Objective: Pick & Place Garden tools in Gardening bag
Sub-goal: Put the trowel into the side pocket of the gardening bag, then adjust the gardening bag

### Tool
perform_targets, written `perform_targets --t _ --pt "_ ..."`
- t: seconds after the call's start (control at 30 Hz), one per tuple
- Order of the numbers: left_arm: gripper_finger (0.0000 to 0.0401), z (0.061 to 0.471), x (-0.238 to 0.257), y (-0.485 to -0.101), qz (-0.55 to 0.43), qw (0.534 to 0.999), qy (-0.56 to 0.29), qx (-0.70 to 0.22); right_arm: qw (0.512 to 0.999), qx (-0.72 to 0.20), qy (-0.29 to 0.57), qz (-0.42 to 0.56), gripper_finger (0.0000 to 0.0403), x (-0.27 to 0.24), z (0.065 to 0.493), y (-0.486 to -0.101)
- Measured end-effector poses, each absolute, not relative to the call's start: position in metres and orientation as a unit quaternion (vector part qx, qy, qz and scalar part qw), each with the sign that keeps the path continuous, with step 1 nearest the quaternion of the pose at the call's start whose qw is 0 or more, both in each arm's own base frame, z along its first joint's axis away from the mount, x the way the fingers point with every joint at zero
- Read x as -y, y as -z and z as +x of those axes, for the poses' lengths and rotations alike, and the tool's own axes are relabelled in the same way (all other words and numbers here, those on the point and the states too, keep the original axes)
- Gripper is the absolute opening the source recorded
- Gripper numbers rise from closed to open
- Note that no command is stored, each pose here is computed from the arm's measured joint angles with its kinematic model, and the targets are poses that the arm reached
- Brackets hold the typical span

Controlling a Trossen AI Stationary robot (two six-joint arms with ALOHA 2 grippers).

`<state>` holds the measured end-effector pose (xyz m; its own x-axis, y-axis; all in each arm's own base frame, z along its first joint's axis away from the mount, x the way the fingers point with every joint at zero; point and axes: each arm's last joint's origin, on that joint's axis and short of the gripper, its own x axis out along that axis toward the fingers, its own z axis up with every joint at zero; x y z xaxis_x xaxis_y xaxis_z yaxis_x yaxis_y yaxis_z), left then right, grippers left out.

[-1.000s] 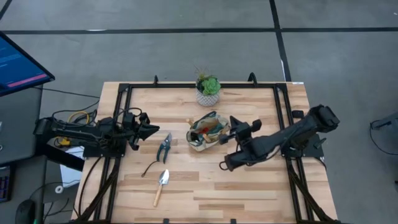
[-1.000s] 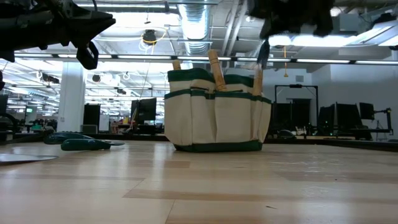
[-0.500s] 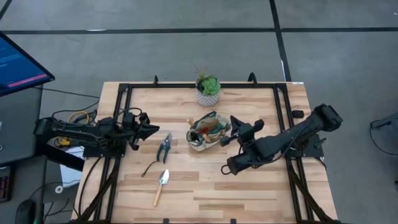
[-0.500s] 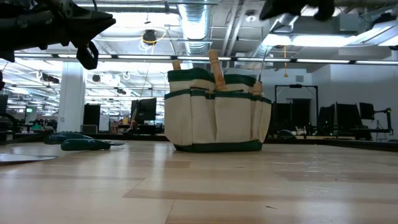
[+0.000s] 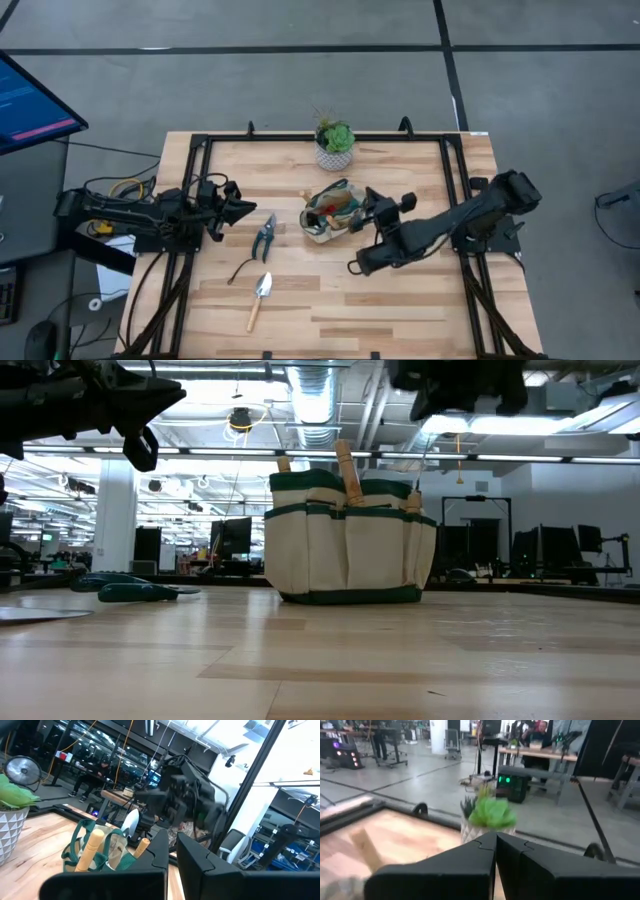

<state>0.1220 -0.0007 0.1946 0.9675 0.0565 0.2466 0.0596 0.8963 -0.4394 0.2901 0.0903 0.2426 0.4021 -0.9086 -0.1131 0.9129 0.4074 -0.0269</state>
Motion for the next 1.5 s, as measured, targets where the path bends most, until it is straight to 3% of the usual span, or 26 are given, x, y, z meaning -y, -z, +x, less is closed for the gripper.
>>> perform_targets --t 0.27,0.5,0.63,0.77,0.97,1.27,1.5 --pt "0.0008 0.122 0.001 -0.195 -0.228 0.965 0.001 0.128 0.83 -0.043 0.552 0.068 0.0 -0.097 0.306 -0.207" --pt "0.0008 0.122 0.001 -0.195 -0.228 0.965 0.001 0.128 0.847 0.013 0.531 0.022 0.0 -0.109 0.292 -0.271" --pt "0.0008 0.122 0.001 -0.195 -0.228 0.965 0.001 0.128 0.849 -0.045 0.527 0.019 0.0 -0.091 0.269 -0.304" --pt "0.0008 0.122 0.001 -0.195 -0.228 0.965 0.001 0.129 0.827 -0.139 0.54 0.071 0.0 -0.054 0.243 -0.308" --pt "0.0008 0.122 0.001 -0.195 -0.228 0.965 0.001 0.129 0.807 -0.195 0.543 0.123 0.0 -0.02 0.211 -0.288" --pt "0.0008 0.122 0.001 -0.195 -0.228 0.965 0.001 0.13 0.902 -0.136 0.334 0.237 0.0 -0.013 0.194 -0.23" --pt "0.0008 0.122 0.001 -0.195 -0.228 0.965 0.001 0.131 0.887 -0.125 0.354 0.269 0.0 0.001 0.187 -0.189"
